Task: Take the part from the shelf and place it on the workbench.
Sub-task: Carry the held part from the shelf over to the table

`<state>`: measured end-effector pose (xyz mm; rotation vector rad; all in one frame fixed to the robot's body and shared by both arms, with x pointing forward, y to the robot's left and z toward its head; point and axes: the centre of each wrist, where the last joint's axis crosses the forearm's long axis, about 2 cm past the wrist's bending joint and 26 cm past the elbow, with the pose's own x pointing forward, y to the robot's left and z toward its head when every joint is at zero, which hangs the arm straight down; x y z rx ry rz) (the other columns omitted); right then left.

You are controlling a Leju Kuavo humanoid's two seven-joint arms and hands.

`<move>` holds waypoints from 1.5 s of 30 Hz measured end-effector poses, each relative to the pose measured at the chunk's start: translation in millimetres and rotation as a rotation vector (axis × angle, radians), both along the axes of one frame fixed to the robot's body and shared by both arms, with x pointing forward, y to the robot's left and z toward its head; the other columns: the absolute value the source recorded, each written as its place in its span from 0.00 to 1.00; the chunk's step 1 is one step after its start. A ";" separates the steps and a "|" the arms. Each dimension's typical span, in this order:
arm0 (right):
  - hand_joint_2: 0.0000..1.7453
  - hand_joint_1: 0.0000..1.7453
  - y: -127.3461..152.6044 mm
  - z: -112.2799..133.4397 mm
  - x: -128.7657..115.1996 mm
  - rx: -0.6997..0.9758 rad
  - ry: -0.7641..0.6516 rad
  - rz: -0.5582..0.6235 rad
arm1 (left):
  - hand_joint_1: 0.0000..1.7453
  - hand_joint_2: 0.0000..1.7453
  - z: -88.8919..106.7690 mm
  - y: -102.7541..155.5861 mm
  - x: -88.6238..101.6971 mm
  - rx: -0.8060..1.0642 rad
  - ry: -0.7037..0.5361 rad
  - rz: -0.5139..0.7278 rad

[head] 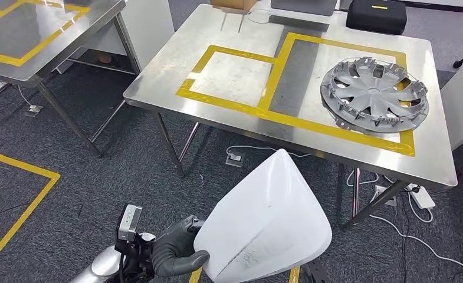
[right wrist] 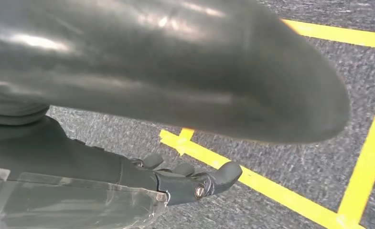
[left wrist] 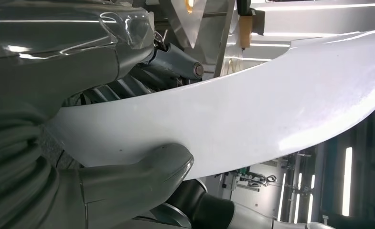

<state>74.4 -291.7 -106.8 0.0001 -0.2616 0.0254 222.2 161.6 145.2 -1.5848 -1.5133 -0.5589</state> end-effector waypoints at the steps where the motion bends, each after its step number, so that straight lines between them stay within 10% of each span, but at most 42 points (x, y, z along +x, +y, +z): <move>1: 0.00 0.00 0.2 0.0 0.0 0.000 0.000 0.000 | 1.00 1.00 0.0 0.1 0.0 0.000 0.000 0.000; 45: 0.00 0.00 0.9 0.4 1.9 0.003 -0.002 0.004 | 1.00 1.00 -5.1 0.7 -3.5 -0.006 0.015 0.009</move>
